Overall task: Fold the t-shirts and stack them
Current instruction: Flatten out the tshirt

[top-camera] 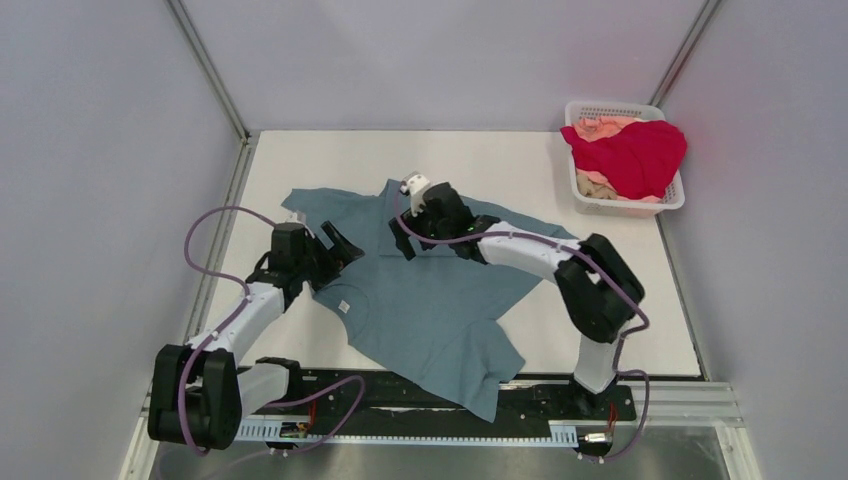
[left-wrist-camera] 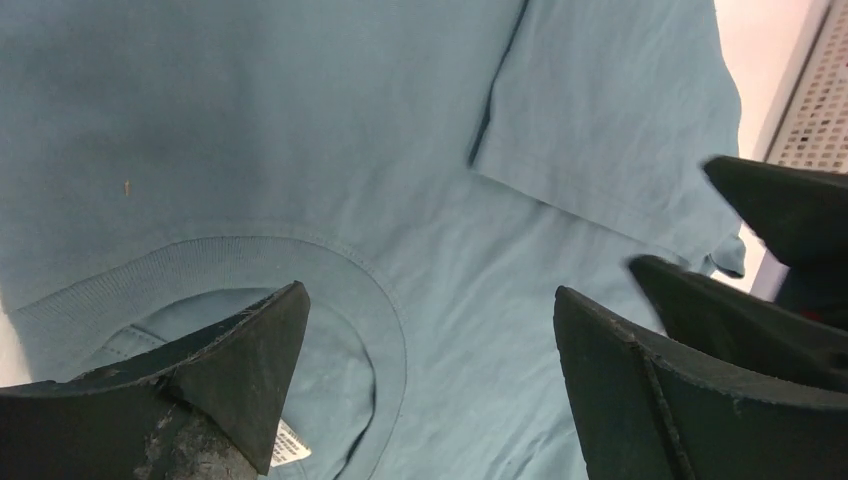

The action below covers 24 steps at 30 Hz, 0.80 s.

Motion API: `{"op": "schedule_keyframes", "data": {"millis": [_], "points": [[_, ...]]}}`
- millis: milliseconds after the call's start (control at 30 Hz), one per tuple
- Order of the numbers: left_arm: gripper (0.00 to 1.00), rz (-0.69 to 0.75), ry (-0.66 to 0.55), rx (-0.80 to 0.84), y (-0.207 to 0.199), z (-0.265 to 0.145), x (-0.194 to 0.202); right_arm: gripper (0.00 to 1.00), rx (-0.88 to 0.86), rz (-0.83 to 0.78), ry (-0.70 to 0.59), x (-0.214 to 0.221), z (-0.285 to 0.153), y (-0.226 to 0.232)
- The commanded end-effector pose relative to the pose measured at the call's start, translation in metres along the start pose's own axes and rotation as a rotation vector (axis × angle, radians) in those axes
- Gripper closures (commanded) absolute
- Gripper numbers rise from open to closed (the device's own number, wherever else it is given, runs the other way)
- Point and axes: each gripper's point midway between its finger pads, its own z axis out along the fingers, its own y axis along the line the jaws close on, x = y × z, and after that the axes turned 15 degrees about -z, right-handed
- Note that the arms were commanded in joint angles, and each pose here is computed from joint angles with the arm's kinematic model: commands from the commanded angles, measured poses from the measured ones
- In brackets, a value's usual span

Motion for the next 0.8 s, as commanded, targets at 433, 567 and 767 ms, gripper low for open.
{"op": "schedule_keyframes", "data": {"millis": [433, 567, 767], "points": [[0.00, -0.070, -0.065, -0.113, 0.035, 0.014, -0.003, 0.16, 0.113, -0.144, 0.166, 0.025, 0.113, 0.033], [0.00, -0.081, -0.083, -0.150, 0.044, 0.016, -0.004, 0.32, 0.171, -0.127, 0.184, 0.030, 0.112, 0.024], [0.00, -0.097, -0.075, -0.213, 0.060, 0.019, 0.000, 0.43, 0.197, -0.067, 0.144, 0.011, 0.109, 0.019]]}}
